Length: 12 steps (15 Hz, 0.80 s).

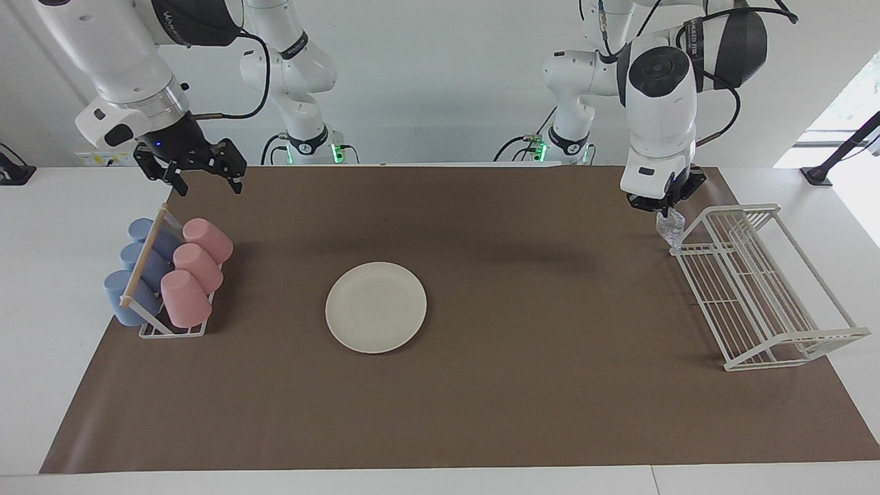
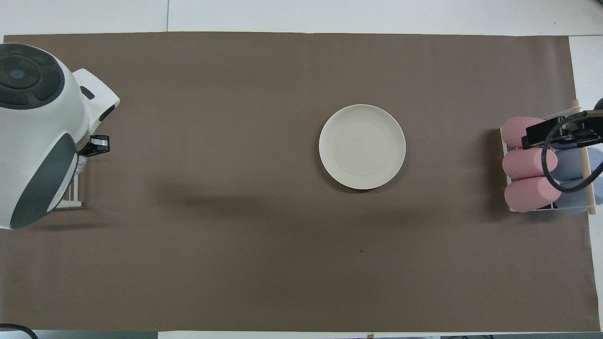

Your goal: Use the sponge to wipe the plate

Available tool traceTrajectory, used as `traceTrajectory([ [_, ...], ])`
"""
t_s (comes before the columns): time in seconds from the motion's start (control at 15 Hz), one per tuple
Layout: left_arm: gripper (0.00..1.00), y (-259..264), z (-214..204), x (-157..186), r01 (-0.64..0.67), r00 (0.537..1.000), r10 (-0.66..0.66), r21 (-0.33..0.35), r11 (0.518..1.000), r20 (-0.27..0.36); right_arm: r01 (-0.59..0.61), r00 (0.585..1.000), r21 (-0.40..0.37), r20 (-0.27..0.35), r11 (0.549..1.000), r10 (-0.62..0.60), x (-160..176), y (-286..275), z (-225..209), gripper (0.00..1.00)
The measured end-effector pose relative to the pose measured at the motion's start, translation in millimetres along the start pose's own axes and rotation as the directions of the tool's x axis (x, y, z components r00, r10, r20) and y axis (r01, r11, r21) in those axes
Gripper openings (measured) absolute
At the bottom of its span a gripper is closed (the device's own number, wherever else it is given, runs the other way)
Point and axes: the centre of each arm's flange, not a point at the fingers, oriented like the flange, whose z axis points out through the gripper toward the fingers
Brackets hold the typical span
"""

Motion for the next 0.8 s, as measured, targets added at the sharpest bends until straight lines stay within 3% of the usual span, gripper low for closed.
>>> traceTrajectory([
  [0.27,0.06,-1,28,25,-0.038,0.998,0.052,0.272,0.962,-0.045,0.039,0.999,-0.004,0.0,0.999,-0.039,-1,12,0,1.0],
  [0.47,0.06,-1,42,37,-0.053,0.995,0.082,0.388,0.92,-0.059,0.05,0.999,-0.003,0.002,0.999,-0.05,-3,26,0,1.0],
  [0.8,0.06,-8,97,58,-0.074,0.995,0.1,0.506,0.859,-0.023,-0.02,1.0,-0.003,0.001,1.0,0.02,-3,31,-1,1.0],
])
